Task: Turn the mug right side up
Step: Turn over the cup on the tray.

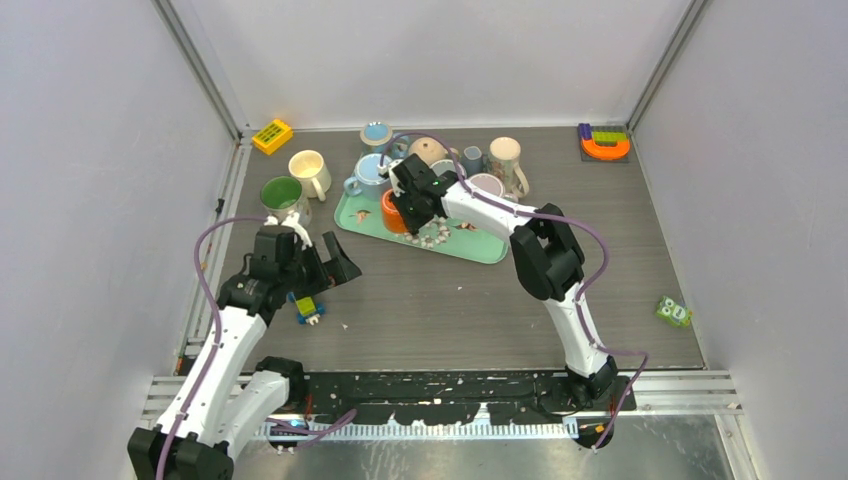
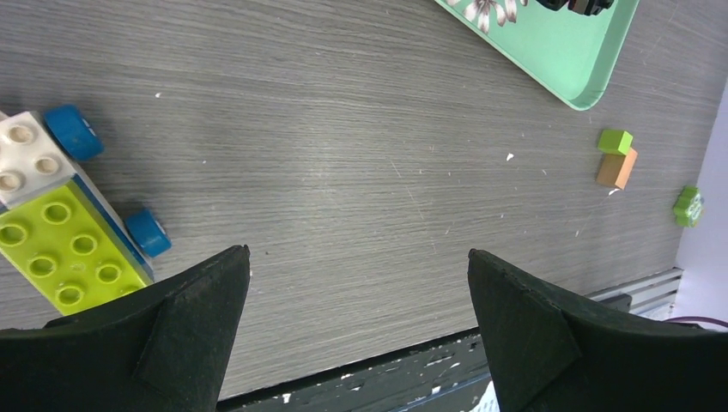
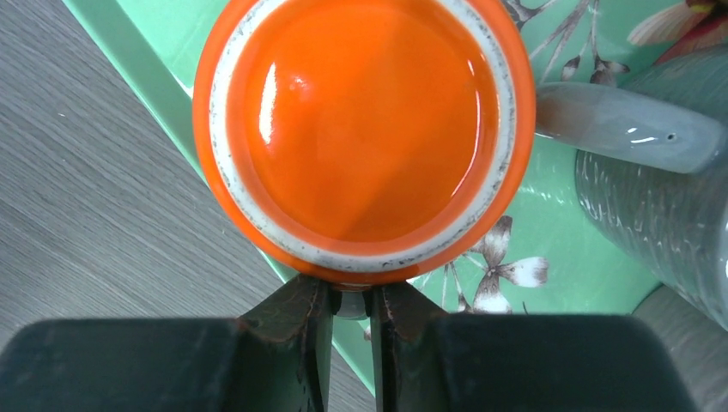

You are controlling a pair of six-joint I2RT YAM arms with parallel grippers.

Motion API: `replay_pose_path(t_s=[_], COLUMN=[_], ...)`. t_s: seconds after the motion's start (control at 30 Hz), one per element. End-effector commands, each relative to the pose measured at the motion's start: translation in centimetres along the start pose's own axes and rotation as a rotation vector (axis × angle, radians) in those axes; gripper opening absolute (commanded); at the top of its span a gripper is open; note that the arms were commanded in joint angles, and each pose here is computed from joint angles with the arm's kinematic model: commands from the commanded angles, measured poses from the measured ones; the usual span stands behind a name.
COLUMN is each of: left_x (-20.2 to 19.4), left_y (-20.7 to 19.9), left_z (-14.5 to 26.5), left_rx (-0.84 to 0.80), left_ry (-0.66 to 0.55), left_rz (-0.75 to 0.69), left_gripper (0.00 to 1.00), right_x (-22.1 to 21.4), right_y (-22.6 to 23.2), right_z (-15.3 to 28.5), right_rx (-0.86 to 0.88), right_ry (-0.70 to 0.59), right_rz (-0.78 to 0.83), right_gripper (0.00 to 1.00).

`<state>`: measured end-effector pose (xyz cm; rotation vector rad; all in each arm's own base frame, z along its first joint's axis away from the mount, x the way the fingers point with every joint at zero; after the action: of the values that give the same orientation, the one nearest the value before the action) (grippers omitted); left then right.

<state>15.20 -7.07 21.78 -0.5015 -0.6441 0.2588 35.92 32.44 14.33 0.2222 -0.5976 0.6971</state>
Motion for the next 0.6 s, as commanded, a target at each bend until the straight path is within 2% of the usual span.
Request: replay_pose_path(t_s=[0.0,0.23,0.57], left_x=[-0.2,-0.3,1.1], left_y=[-0.3,-1.0,-2.8], left_z=[-0.8,-1.7,-2.6], left_rx=[-0.058,-0.133,-0.294], left_ry=[0.001,-0.008,-0.044], left_rz=[0.059,0.190,0.341], left_gripper=[1.00,1.00,1.00], right_x=[1.9,3.1,5.6], right_y=[0.1,0.7,2.1], right_z=[1.7,4.2,10.0], right_rx=[-0.026,0.022,0.164], right_ry=[-0.055,-0.111,-0.289], right_rz=[-0.032,-0.083,-0.210], right_gripper=[0.01,0.01,0.01])
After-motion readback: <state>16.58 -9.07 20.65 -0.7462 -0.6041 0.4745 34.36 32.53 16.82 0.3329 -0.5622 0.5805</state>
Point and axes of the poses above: each gripper's point midway between its finger pads, its own z axis back along the fingers, its own y axis along the line the jaws close on, x = y × z, the point moved 10 cm from there along z, back along the fingers, and after that the axes turned 1 degree about z, right-handed, at the moved point
